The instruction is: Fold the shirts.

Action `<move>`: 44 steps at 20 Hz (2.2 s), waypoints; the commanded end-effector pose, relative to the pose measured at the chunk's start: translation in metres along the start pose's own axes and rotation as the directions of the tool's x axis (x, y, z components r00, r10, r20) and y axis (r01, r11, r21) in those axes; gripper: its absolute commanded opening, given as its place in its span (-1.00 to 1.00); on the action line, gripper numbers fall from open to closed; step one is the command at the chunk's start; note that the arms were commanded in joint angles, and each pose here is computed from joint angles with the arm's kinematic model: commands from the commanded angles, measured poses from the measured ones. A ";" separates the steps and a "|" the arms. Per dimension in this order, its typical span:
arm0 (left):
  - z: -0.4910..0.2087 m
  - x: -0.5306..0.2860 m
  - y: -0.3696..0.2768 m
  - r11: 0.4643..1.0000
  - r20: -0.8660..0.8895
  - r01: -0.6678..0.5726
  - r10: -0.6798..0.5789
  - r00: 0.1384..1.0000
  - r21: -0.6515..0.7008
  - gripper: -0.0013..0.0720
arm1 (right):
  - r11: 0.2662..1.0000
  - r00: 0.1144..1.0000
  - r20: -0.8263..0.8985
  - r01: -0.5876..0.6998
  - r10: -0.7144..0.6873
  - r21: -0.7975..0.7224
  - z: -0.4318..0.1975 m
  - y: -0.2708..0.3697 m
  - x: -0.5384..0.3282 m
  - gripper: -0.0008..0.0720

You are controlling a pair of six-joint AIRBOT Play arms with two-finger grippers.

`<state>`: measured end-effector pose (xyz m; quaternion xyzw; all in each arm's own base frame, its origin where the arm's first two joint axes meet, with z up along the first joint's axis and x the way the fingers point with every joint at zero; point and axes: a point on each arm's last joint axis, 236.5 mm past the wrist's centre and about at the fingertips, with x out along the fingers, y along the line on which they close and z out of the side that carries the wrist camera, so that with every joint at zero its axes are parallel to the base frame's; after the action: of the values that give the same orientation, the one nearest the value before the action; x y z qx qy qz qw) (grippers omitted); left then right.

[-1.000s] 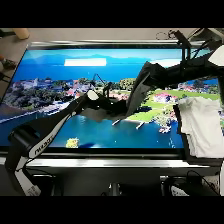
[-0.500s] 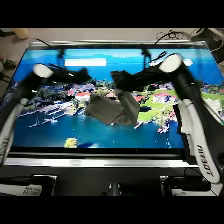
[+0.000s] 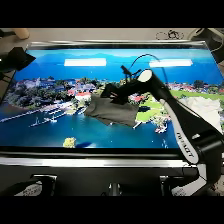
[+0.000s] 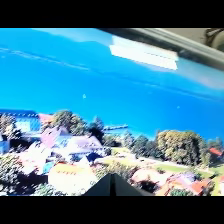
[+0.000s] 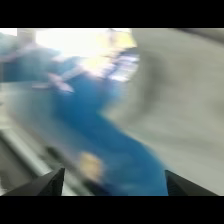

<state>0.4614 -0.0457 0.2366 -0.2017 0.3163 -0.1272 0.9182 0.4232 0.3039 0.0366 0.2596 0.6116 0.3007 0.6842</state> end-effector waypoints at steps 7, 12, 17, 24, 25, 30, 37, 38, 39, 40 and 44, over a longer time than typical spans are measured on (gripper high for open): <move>-0.053 0.013 0.022 0.998 -0.150 -0.055 0.057 0.987 0.021 -0.90 | 0.887 0.945 -0.158 0.324 -0.287 0.329 -0.064 -0.191 -0.030 0.86; -0.059 0.017 0.004 0.999 -0.165 -0.022 0.030 0.986 0.044 -0.90 | 0.903 0.983 -0.085 0.181 -0.161 0.391 -0.044 -0.174 0.012 0.60; -0.062 0.019 -0.003 0.998 -0.170 -0.009 0.018 0.985 0.055 -0.90 | 0.960 0.996 0.062 -0.080 0.065 0.267 0.012 -0.112 -0.028 -0.93; -0.058 0.020 -0.002 0.997 -0.156 -0.009 0.021 0.988 0.074 -0.90 | 0.943 0.888 0.429 0.016 -0.166 0.332 0.064 -0.139 -0.299 -0.93; -0.057 0.021 -0.002 0.997 -0.151 -0.010 0.021 0.988 0.075 -0.90 | 0.934 0.868 0.459 0.015 -0.189 0.356 0.053 -0.145 -0.332 -0.93; -0.051 0.022 -0.001 0.996 -0.127 -0.012 0.022 0.992 0.085 -0.90 | 0.874 0.767 0.566 -0.013 -0.304 0.486 -0.006 -0.164 -0.439 -0.93; -0.044 0.023 0.000 0.994 -0.094 -0.015 0.025 0.995 0.108 -0.90 | 0.811 0.739 0.556 -0.022 -0.380 0.584 -0.078 -0.156 -0.481 -0.93; -0.043 0.024 0.001 0.994 -0.089 -0.016 0.026 0.996 0.109 -0.90 | 0.785 0.756 0.513 0.000 -0.406 0.620 -0.092 -0.162 -0.479 -0.93; -0.044 0.026 0.002 0.994 -0.086 -0.019 0.028 0.996 0.106 -0.90 | 0.733 0.758 0.453 0.048 -0.470 0.679 -0.108 -0.177 -0.479 -0.93; -0.044 0.028 0.004 0.994 -0.085 -0.021 0.030 0.996 0.104 -0.90 | 0.651 0.731 0.381 0.112 -0.566 0.751 -0.127 -0.199 -0.484 -0.93; -0.048 0.032 0.007 0.995 -0.096 -0.024 0.033 0.995 0.097 -0.90 | 0.406 0.743 0.086 0.261 -0.664 0.876 -0.200 -0.256 -0.451 -0.93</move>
<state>0.4545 -0.0660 0.1842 -0.1459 0.3581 -0.1405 0.9114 0.2718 -0.1899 0.1799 0.4451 0.4944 -0.2091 0.7168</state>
